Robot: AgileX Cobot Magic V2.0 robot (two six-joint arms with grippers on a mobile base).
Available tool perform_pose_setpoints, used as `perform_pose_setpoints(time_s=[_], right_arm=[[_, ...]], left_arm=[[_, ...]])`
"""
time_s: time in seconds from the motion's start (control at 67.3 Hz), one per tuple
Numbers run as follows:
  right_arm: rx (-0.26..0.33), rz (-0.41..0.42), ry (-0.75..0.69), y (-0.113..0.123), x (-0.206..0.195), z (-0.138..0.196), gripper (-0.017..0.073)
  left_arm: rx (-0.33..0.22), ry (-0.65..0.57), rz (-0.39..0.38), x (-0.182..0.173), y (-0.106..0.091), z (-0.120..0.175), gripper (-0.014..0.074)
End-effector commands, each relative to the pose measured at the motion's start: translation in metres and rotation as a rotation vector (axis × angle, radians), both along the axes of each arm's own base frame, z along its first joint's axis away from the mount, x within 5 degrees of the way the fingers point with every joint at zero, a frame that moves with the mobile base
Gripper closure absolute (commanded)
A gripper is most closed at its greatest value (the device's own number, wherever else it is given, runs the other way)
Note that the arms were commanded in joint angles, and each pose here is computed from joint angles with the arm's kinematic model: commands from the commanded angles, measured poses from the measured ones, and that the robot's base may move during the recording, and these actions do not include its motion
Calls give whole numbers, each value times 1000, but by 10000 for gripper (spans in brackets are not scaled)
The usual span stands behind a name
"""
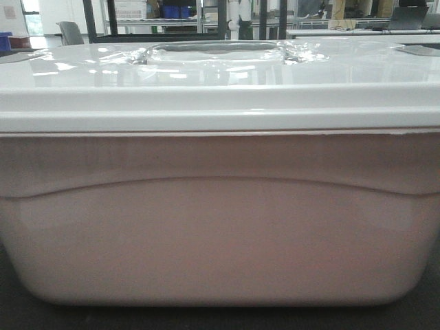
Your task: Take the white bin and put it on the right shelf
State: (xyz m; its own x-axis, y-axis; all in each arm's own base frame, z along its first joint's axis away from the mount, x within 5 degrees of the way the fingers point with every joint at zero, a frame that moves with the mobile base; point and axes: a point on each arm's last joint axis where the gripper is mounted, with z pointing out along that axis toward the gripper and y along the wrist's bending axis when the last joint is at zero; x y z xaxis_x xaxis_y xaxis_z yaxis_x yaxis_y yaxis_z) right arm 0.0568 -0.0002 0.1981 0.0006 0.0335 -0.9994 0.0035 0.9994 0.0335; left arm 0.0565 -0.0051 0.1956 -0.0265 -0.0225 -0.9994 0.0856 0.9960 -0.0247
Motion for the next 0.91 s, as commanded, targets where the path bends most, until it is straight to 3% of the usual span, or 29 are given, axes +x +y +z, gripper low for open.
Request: perform_pose_setpoints(time_s=[0.0,0.891], right_arm=[[-9,-5,-97,0,-2,8,531],[-9,-5,-99,0,-2,8,531]], left_arm=[[-15,-91,-3,-1,0,8,711],[-15,-96,-2,-1,0,9,711]])
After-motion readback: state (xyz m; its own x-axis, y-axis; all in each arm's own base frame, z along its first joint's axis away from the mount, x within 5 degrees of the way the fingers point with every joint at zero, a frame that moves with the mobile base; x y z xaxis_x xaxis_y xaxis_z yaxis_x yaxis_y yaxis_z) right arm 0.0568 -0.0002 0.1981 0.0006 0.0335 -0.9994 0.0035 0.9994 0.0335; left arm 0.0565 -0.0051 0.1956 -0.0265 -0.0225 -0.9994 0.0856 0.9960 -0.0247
